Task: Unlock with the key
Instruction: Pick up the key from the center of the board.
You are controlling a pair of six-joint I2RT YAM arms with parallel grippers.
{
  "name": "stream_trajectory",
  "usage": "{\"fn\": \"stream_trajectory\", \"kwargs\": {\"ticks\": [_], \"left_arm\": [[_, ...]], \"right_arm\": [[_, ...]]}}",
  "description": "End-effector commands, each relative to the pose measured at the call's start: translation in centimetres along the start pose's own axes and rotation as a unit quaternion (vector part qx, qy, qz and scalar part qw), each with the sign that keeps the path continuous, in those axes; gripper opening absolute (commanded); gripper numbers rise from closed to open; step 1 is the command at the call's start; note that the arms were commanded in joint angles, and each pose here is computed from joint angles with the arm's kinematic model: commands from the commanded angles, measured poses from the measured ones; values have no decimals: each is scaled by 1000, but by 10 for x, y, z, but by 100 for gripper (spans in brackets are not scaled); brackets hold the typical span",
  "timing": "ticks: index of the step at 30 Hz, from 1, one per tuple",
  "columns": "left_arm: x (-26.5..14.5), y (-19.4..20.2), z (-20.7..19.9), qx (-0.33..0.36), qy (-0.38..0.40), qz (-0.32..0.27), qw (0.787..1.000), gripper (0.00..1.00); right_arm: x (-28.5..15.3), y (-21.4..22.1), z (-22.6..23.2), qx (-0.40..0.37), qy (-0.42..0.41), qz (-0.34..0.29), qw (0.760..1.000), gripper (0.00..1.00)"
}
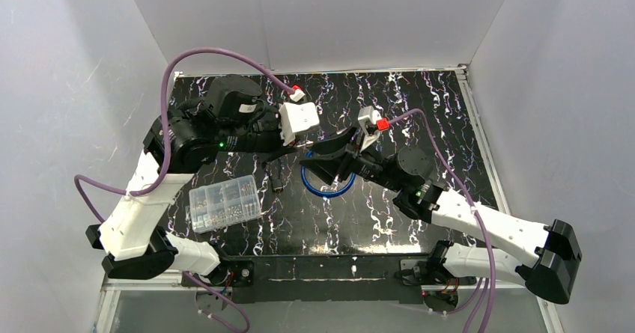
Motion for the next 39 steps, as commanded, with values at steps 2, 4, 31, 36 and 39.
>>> {"fn": "stream_trajectory", "kwargs": {"ticks": [2, 4, 31, 36, 39], "left_arm": [[-8, -1, -2, -6, -6, -17, 1000, 0], [-9, -1, -2, -6, -6, -17, 1000, 0], [-17, -3, 8, 31, -51, -38, 997, 0], [-19, -2, 8, 34, -50, -36, 998, 0], [-18, -1, 7, 37, -46, -32, 998, 0]], "right_arm": [[13, -40, 4, -29, 5, -70, 997, 53], [16, -39, 4, -24, 4, -68, 997, 41], [-14, -39, 10, 33, 23, -57, 998, 1], [-22, -34, 4, 15, 49, -36, 998, 12], [-27, -39, 4, -10, 53, -30, 998, 38]]}}
Point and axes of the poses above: each gripper's point midway between its finger pads, its own x axis out along the fingers, its own z axis along the line the jaws close on, y = z × x, the point moved 5 cm from there along -x, back along the fingers, and after that the axes turned 8 degrees about -x, right-handed, at the moved point
